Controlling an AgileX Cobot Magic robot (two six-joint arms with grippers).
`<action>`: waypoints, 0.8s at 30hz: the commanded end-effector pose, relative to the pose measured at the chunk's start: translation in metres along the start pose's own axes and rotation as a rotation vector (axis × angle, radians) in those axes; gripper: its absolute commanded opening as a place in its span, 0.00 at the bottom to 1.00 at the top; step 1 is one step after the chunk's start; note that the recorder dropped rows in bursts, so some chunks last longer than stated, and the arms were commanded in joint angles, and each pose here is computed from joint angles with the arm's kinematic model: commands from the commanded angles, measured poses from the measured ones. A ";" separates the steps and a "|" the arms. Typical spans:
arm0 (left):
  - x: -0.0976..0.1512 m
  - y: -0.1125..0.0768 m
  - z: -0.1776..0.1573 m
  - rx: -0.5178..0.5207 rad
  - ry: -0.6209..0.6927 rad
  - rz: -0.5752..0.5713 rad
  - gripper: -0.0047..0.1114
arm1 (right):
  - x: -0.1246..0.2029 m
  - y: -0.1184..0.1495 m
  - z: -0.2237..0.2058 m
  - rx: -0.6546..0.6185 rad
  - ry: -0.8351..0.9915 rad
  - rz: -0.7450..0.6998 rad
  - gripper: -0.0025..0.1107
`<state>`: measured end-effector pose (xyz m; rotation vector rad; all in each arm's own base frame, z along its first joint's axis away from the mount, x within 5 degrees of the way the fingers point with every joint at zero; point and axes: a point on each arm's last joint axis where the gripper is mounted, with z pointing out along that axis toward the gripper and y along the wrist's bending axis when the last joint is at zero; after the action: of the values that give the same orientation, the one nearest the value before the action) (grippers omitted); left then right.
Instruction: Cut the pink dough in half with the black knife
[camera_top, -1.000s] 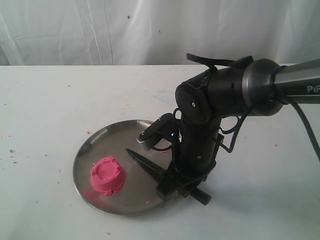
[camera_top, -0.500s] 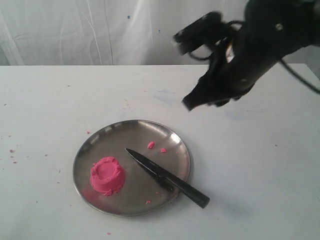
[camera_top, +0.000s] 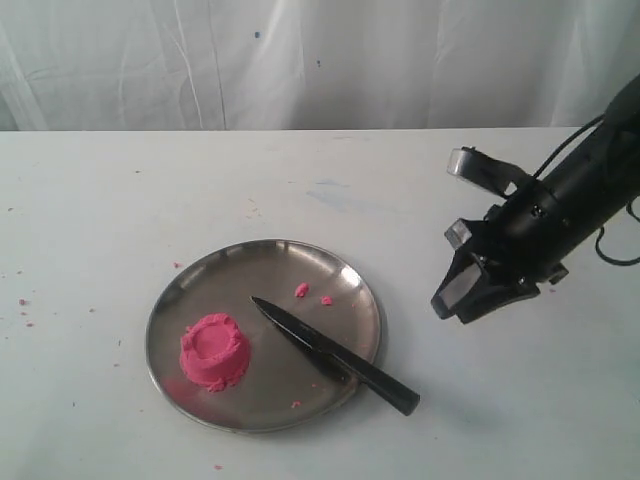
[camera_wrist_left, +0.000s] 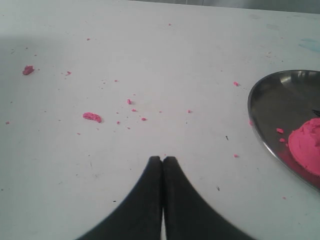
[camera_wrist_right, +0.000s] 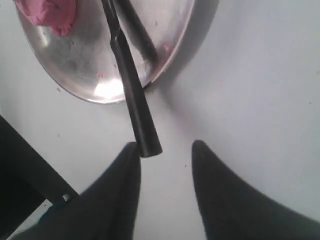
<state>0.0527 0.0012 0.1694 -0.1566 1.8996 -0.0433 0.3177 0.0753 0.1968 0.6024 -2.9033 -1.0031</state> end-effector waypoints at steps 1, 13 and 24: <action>0.000 0.000 0.000 0.008 -0.004 -0.003 0.04 | 0.008 0.005 0.020 -0.037 0.026 -0.047 0.51; 0.000 0.000 0.000 0.008 -0.004 -0.003 0.04 | 0.008 0.003 0.073 -0.074 0.052 -0.168 0.52; 0.000 0.000 0.000 0.008 -0.004 -0.003 0.04 | 0.008 -0.010 0.098 -0.169 0.081 -0.082 0.52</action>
<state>0.0527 0.0012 0.1694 -0.1566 1.8996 -0.0433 0.3018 0.1211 0.1175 0.7411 -2.7440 -1.1310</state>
